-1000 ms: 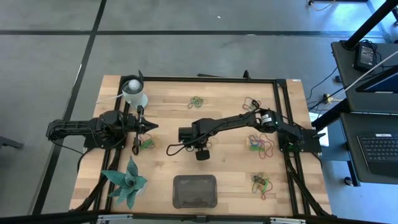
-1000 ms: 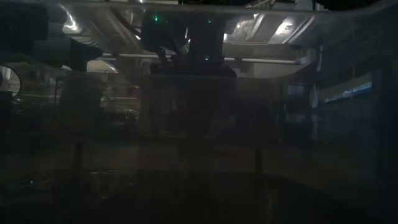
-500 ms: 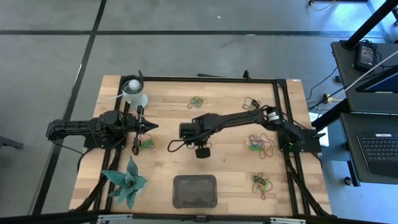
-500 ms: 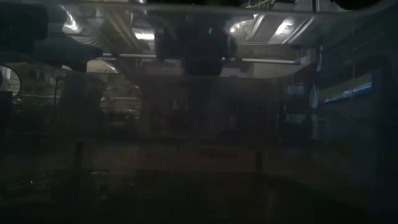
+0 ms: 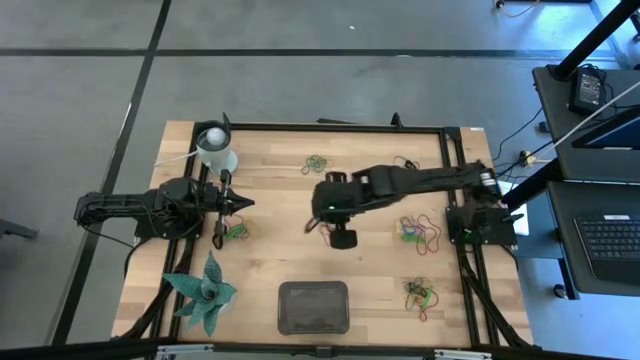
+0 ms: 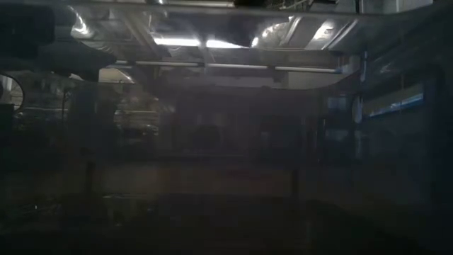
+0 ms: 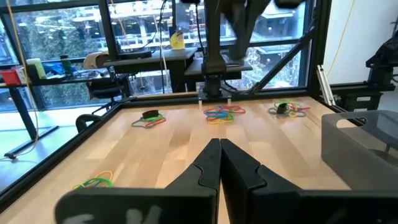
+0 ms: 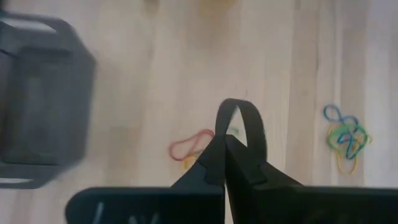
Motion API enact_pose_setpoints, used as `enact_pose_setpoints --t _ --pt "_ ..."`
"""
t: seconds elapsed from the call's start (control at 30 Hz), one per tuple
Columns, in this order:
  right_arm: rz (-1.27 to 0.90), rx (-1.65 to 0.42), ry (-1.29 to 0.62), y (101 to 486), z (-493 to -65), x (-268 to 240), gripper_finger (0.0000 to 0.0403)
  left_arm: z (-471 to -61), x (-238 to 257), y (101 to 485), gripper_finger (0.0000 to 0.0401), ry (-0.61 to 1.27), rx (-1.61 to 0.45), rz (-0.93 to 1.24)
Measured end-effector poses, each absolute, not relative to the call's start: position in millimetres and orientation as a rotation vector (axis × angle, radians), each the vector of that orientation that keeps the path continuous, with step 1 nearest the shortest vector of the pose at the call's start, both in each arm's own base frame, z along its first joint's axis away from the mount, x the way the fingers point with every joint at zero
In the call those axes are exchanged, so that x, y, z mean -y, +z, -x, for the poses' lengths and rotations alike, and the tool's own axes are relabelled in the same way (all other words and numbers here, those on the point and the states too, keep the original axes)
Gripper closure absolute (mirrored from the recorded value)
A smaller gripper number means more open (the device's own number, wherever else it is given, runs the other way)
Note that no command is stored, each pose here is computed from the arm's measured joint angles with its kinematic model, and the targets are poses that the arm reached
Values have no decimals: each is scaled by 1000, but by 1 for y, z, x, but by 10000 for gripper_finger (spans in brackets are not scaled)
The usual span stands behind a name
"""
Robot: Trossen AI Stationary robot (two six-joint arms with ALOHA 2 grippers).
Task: Pick and place rubber bands into bin
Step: Put the black rubber band into the black bin
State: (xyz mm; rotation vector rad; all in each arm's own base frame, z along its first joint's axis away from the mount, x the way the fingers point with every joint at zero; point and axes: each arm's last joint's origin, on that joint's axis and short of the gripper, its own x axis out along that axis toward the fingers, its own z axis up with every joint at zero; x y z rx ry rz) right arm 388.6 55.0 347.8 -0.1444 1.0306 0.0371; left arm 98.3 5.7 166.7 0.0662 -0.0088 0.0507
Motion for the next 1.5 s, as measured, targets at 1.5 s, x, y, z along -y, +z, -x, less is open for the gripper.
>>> enact_pose_setpoints --t 1.5 --pt "155 -1100 333 251 -404 -220 403 -98 -6 167 397 51 12 -66"
